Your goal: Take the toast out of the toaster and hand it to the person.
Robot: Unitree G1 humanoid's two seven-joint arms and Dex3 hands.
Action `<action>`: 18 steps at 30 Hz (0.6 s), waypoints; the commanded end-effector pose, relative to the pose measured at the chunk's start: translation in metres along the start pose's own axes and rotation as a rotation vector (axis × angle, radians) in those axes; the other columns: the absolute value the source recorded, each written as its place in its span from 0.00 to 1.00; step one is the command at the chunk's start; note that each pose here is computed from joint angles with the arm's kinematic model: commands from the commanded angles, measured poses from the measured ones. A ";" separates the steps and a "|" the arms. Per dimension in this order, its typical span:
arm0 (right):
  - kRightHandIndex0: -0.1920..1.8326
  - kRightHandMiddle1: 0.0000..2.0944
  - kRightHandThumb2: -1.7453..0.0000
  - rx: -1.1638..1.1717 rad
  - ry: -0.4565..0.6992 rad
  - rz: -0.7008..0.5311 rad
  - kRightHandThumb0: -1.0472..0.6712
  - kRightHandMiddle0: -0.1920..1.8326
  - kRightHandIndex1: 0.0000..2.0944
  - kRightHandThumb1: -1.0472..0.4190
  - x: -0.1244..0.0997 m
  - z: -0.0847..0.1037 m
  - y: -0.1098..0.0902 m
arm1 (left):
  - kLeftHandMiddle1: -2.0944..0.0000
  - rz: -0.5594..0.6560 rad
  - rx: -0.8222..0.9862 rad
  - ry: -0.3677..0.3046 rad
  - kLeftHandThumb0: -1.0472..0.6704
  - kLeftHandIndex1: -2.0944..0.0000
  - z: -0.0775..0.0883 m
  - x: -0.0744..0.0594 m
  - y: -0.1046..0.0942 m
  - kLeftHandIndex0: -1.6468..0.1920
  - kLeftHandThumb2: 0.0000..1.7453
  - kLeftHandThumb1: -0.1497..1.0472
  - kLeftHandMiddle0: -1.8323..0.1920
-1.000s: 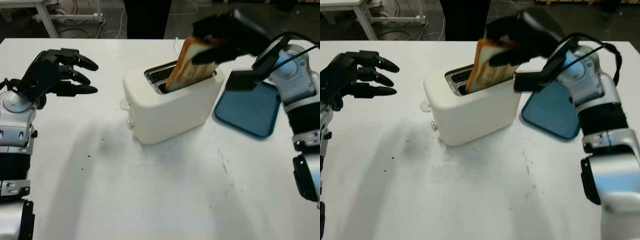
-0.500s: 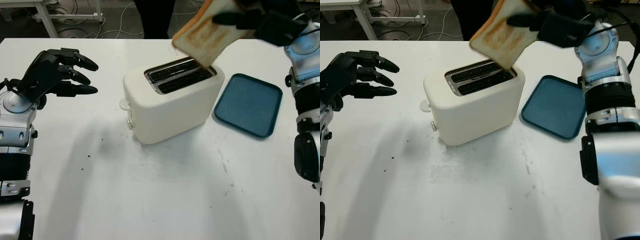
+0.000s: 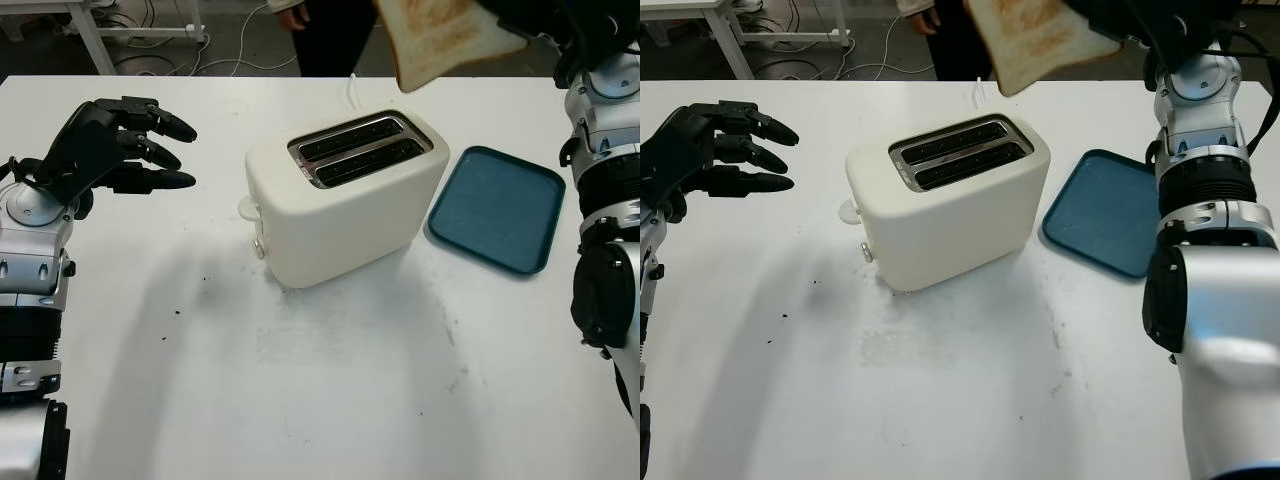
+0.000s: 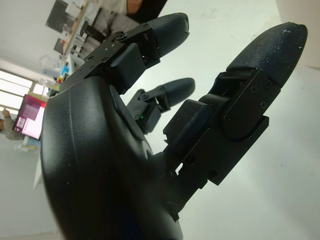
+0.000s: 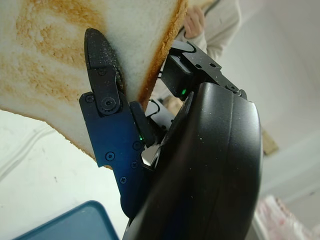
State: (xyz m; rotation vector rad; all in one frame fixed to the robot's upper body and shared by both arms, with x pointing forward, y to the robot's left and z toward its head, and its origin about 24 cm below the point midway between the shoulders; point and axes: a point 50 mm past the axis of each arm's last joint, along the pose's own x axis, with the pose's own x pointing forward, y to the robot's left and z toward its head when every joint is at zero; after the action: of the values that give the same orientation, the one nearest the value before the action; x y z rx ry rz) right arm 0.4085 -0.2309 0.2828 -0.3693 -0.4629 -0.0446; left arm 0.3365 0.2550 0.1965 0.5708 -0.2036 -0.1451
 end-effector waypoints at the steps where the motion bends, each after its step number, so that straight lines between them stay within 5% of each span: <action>1: 0.63 0.83 0.85 0.055 0.000 -0.053 0.46 0.51 0.83 0.09 0.003 0.003 -0.002 | 0.59 0.000 -0.004 0.013 0.00 0.67 -0.005 -0.002 -0.003 0.45 0.00 0.57 0.52; 10: 0.57 0.83 0.82 0.146 0.190 -0.219 0.49 0.40 0.83 0.09 0.002 -0.019 0.006 | 0.59 -0.006 0.011 0.014 0.00 0.67 -0.005 -0.002 -0.003 0.45 0.00 0.58 0.52; 13: 0.60 0.83 0.86 0.104 0.228 -0.260 0.45 0.48 0.83 0.09 -0.001 -0.025 0.009 | 0.59 -0.008 0.008 0.013 0.00 0.68 -0.006 -0.002 -0.003 0.45 0.00 0.58 0.52; 18: 0.60 0.83 0.88 0.085 0.286 -0.309 0.41 0.46 0.83 0.09 -0.005 -0.035 0.010 | 0.59 -0.006 -0.001 0.011 0.00 0.68 -0.007 -0.002 -0.004 0.44 0.00 0.58 0.51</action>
State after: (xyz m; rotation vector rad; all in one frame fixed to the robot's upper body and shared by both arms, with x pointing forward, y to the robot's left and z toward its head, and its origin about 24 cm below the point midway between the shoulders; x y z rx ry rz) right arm 0.4195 -0.2343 0.2481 -0.1954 -0.2418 -0.3655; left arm 0.3366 0.2552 0.1956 0.5703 -0.2021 -0.1454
